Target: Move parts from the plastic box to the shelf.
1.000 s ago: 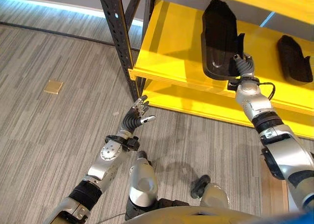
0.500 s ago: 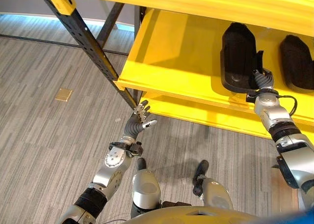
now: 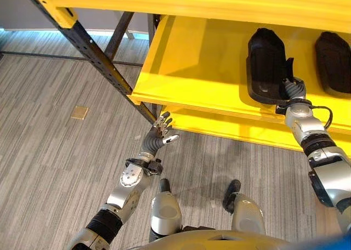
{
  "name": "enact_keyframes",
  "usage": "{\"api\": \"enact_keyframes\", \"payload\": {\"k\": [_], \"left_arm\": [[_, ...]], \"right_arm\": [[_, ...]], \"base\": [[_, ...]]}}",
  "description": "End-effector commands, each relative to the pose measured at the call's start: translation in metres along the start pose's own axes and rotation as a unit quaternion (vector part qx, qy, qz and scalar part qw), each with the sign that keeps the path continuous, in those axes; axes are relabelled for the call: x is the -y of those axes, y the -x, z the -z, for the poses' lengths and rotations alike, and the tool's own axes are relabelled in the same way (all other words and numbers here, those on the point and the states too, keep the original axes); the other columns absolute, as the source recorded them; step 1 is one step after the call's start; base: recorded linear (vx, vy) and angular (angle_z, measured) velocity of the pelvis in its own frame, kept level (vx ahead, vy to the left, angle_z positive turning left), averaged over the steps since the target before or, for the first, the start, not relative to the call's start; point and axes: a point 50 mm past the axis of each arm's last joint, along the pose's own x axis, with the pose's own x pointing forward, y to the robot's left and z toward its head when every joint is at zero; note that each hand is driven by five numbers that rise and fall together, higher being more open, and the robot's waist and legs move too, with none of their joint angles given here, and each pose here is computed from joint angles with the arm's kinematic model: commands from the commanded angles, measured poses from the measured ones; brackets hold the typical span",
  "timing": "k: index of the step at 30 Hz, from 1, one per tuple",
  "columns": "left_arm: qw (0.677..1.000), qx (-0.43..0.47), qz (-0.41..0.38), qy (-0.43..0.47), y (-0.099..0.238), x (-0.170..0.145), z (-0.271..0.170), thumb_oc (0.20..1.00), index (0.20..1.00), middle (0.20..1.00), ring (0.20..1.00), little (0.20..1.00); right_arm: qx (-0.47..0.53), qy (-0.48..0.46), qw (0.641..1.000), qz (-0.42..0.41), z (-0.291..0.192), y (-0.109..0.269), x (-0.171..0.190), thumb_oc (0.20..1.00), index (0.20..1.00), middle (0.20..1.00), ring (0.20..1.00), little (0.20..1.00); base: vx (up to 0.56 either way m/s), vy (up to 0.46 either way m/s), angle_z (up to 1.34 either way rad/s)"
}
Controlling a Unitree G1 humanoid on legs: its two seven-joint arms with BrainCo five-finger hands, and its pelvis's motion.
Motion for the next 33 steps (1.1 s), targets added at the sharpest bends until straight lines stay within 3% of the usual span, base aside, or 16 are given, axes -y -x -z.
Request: {"api": "enact_keyframes", "payload": {"k": [1, 8, 19, 33], "left_arm": [[0.997, 0.076, 0.0, -0.005, -0.003, 0.004, -0.028, 1.0, 1.0, 1.0, 1.0, 1.0], [0.997, 0.072, -0.004, 0.022, -0.004, -0.001, -0.029, 1.0, 1.0, 1.0, 1.0, 1.0], [0.997, 0.05, 0.06, 0.005, -0.01, 0.02, -0.023, 1.0, 1.0, 1.0, 1.0, 1.0], [0.993, 0.1, 0.069, -0.006, -0.026, 0.025, -0.05, 1.0, 1.0, 1.0, 1.0, 1.0]], "right_arm": [[0.086, 0.01, 0.996, -0.009, -0.044, -0.003, -0.005, 0.2, 0.2, 0.2, 0.2, 0.2], [0.081, 0.049, 0.995, -0.012, -0.032, -0.002, 0.002, 0.2, 0.2, 0.2, 0.2, 0.2], [0.097, 0.059, 0.993, -0.04, -0.037, 0.004, -0.007, 0.2, 0.2, 0.2, 0.2, 0.2], [0.178, 0.02, 0.984, 0.011, -0.101, -0.001, 0.008, 0.2, 0.2, 0.2, 0.2, 0.2]], "base": [[0.11, -0.191, -0.19], [0.05, -0.074, 0.05], [0.04, 0.256, -0.08], [-0.13, 0.044, 0.08]]}}
